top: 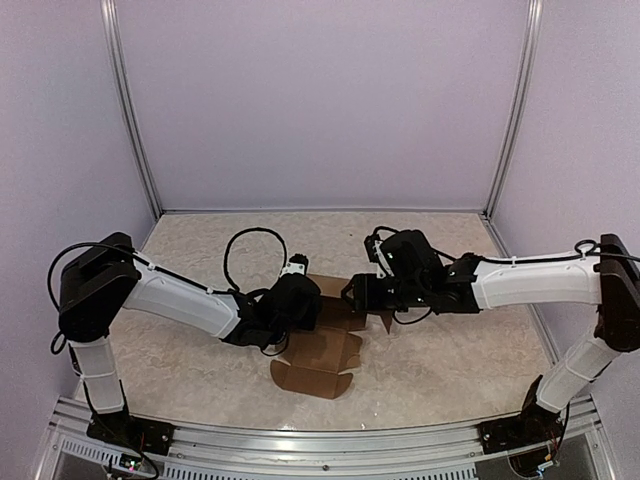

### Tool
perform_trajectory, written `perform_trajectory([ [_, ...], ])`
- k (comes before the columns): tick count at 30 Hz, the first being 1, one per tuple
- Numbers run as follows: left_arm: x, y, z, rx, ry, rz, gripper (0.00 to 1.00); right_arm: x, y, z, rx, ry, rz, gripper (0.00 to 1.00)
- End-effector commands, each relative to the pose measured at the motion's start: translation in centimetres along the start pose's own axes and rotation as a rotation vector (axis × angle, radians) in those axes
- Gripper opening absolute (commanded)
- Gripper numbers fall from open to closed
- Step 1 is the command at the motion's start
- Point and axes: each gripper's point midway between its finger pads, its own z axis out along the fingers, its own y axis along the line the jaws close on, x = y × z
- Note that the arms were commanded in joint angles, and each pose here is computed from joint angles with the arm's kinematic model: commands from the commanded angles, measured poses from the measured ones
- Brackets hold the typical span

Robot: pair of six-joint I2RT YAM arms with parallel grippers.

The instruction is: Fold the paper box

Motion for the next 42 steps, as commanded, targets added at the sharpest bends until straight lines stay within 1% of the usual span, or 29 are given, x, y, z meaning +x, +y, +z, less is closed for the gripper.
perform_trajectory([
  [1, -0.7, -0.2, -1.2, 0.031, -0.011, -0.057, 0.00, 0.0, -0.4, 1.0, 0.013, -0.002, 0.096, 0.57],
  [4, -0.4, -0.3, -1.3, 0.051, -0.006, -0.067, 0.00, 0.2, -0.3, 1.5, -0.002, -0.006, 0.135, 0.57],
  [7, -0.2, -0.7, -1.5, 0.073, -0.006, -0.072, 0.00, -0.4, 0.0, 1.7, -0.024, -0.040, 0.171, 0.55],
  [11, -0.2, -1.2, -1.7, 0.095, -0.006, -0.070, 0.00, -0.9, 0.7, 1.8, -0.074, -0.076, 0.221, 0.51],
  [19, -0.2, -1.8, -2.0, 0.128, -0.007, -0.083, 0.00, -1.2, 1.6, 2.6, -0.134, -0.083, 0.288, 0.43],
  [20, -0.2, -1.8, -2.0, 0.131, -0.008, -0.085, 0.00, -1.2, 1.7, 2.6, -0.139, -0.086, 0.291, 0.41],
  [22, -0.3, -1.8, -2.1, 0.135, -0.009, -0.087, 0.00, -1.4, 2.0, 2.6, -0.153, -0.092, 0.295, 0.32],
  [26, -0.2, -1.8, -2.1, 0.133, -0.010, -0.088, 0.00, -1.5, 2.1, 2.5, -0.164, -0.100, 0.295, 0.19],
  [28, -0.2, -1.9, -2.1, 0.135, -0.008, -0.087, 0.00, -1.6, 2.2, 2.5, -0.167, -0.102, 0.295, 0.15],
  [31, -0.3, -1.9, -2.1, 0.138, -0.011, -0.090, 0.00, -1.6, 2.2, 2.4, -0.173, -0.105, 0.299, 0.15],
  [32, -0.3, -1.9, -2.1, 0.137, -0.012, -0.091, 0.00, -1.6, 2.2, 2.4, -0.176, -0.104, 0.300, 0.17],
  [35, -0.5, -1.8, -2.2, 0.131, -0.018, -0.094, 0.00, -1.7, 2.3, 2.0, -0.181, -0.107, 0.290, 0.32],
  [37, -0.8, -1.6, -2.2, 0.121, -0.026, -0.094, 0.00, -2.1, 2.6, 1.4, -0.189, -0.113, 0.271, 0.38],
  [42, -1.6, -1.0, -1.8, 0.140, -0.015, -0.137, 0.00, -2.3, 2.5, -0.3, -0.168, -0.122, 0.182, 0.42],
])
